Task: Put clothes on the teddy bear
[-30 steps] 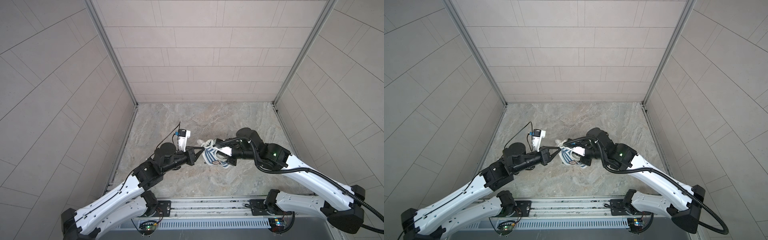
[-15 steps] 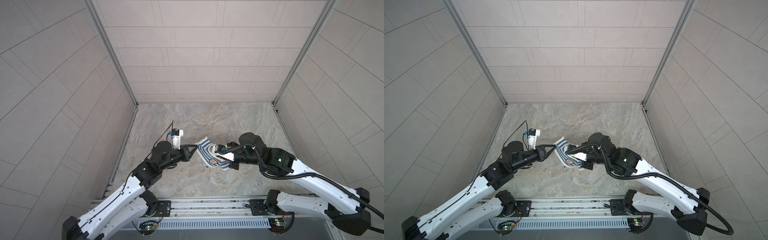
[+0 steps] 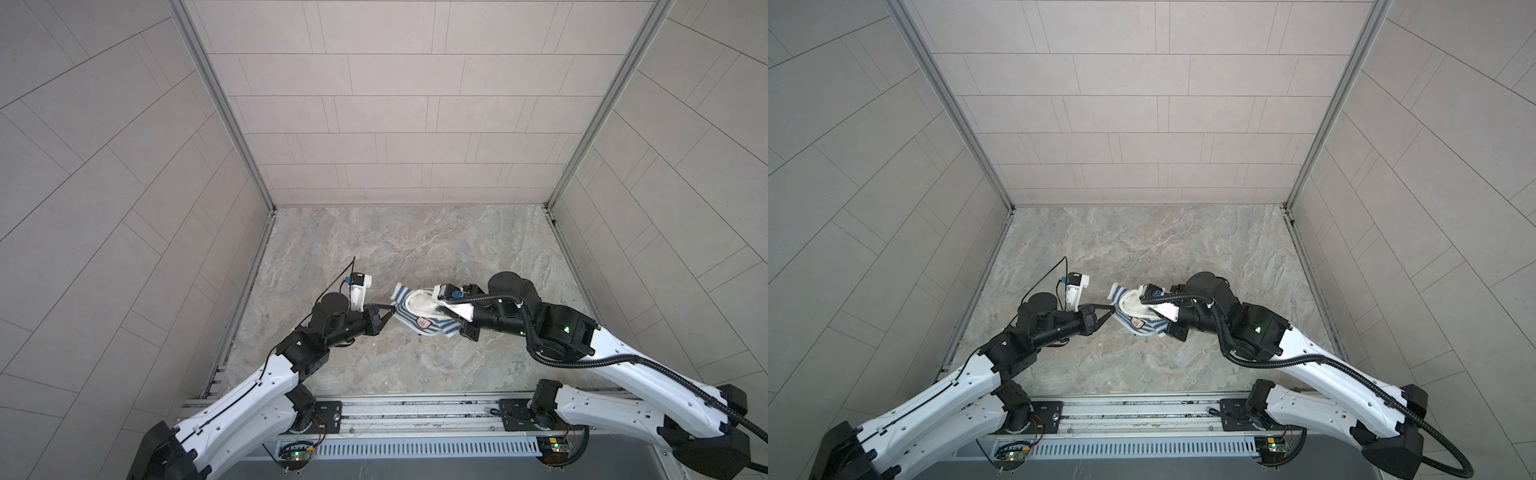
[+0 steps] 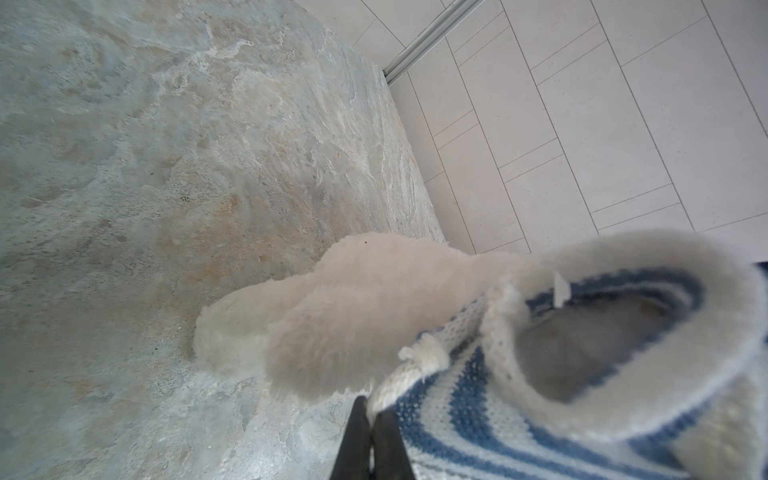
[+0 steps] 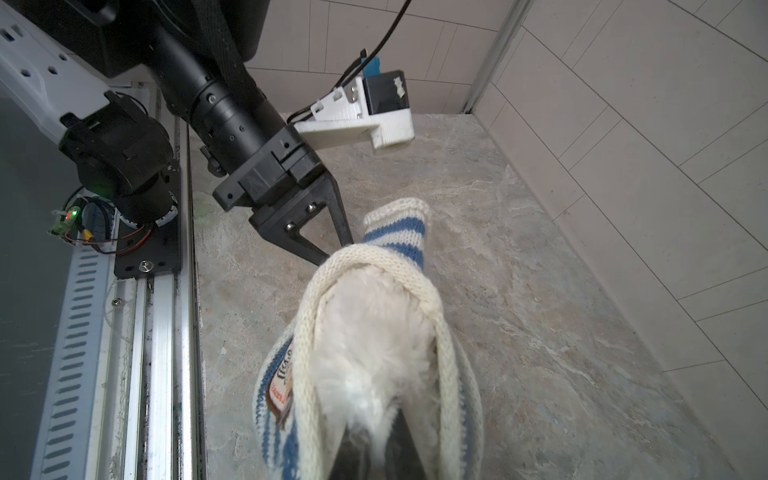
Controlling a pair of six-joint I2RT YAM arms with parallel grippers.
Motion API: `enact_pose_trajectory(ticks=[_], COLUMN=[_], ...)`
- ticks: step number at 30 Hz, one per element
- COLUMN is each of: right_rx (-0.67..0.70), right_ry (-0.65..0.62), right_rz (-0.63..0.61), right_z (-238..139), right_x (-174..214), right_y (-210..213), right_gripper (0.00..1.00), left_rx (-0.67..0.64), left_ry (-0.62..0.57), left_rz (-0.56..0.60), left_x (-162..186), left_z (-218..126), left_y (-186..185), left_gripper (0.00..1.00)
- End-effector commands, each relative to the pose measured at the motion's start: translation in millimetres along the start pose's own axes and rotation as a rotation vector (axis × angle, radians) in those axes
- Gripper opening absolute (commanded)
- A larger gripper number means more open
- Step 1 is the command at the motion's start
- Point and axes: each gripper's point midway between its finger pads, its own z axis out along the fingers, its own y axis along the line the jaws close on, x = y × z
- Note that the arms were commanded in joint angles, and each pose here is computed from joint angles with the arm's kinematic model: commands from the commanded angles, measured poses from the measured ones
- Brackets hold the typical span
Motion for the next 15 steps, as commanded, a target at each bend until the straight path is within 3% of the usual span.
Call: enact_pose_trajectory(ticks=[1,11,13,15], right_rx=[0.030,0.015,0.001,0.003], right_ry=[-0.224,-0.399,-0.408,-0.396], right_rz=[0.027,0.047,0.041,0.035], right_z=[-24.4,-54.7,-54.3,-51.2], right_x=[-55.3,-89.0,-90.1,-88.2], right_y=[-7.2,-3.2,0.7,1.1], right_gripper=[0.00,0.00,0.00,0.00], left_rx=[-0.081,-0.126,-0.109,0.046], left_ry=[0.044,0.079,0.080,0.041], left_rz=[0.070,0.122,0.156,0.252], left_x=[16.0,32.4,34.1,30.5], left_z=[8.8,22.9,25.0,23.1], left_y=[27.8,43.0,34.9,-9.8], left_gripper=[0.00,0.00,0.00,0.00])
